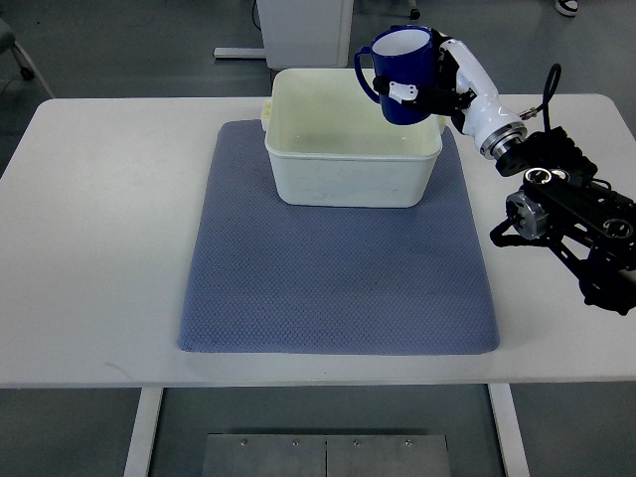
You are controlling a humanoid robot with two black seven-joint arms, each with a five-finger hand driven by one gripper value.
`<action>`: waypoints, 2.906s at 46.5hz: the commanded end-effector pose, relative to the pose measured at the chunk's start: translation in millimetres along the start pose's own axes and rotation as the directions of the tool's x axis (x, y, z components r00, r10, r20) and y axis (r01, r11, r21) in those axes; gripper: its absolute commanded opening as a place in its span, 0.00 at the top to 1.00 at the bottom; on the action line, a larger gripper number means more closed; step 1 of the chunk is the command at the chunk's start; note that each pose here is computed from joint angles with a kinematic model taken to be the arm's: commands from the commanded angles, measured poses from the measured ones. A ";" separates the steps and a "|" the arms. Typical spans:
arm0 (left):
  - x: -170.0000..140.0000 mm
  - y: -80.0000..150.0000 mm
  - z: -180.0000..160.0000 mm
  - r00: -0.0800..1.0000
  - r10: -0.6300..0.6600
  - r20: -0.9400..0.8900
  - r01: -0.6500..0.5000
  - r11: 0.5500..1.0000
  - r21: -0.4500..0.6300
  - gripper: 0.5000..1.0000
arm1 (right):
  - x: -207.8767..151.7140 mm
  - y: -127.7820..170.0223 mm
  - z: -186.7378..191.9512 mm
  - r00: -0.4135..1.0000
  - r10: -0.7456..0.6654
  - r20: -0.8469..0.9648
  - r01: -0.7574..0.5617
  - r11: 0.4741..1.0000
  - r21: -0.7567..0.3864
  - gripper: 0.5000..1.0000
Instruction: Place cup in box with right hand
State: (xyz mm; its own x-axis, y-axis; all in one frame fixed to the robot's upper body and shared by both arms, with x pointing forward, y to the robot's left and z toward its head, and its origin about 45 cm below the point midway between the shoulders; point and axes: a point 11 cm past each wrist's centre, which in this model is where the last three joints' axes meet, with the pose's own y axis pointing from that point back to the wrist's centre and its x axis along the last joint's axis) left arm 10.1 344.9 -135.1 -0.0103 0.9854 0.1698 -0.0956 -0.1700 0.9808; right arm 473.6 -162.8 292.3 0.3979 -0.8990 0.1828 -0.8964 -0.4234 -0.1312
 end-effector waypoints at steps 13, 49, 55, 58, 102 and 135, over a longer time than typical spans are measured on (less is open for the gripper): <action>-0.1 0.0 0.0 1.000 0.000 -0.001 0.000 1.000 0.001 0.00 | -23.7 -15.7 16.1 0.998 0.064 -0.019 -0.065 0.997 -0.041 1.00; -0.1 0.0 0.9 1.000 0.000 -0.001 0.000 1.000 -0.001 0.00 | -32.5 -12.7 27.1 0.999 0.051 -0.013 -0.052 0.997 -0.061 0.02; -0.1 0.0 0.0 1.000 0.000 0.002 0.000 1.000 0.000 0.00 | -32.0 -12.8 26.8 0.998 0.054 -0.013 -0.055 0.997 -0.061 0.02; 0.4 0.0 0.0 1.000 0.001 0.002 -0.001 1.000 0.000 0.00 | -32.0 -12.8 26.8 0.998 0.054 -0.013 -0.055 0.997 -0.061 0.01; -0.1 0.0 0.0 1.000 0.000 -0.001 0.000 1.000 0.001 0.00 | 121.5 58.2 41.3 0.909 0.275 0.313 -0.226 0.956 -0.184 0.00; -0.1 0.0 1.1 1.000 0.000 -0.001 0.000 1.000 -0.002 0.00 | 80.1 86.8 86.7 0.698 0.358 0.619 -0.305 0.932 -0.195 0.00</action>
State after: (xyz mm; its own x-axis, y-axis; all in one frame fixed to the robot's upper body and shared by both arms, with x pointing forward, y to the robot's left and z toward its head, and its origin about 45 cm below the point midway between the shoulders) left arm 10.3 344.9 -135.1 -0.0110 0.9854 0.1699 -0.0966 -0.1701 0.9807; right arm 446.0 -283.7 214.2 0.0806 -0.8541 -0.5138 -0.9950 -0.0997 0.0098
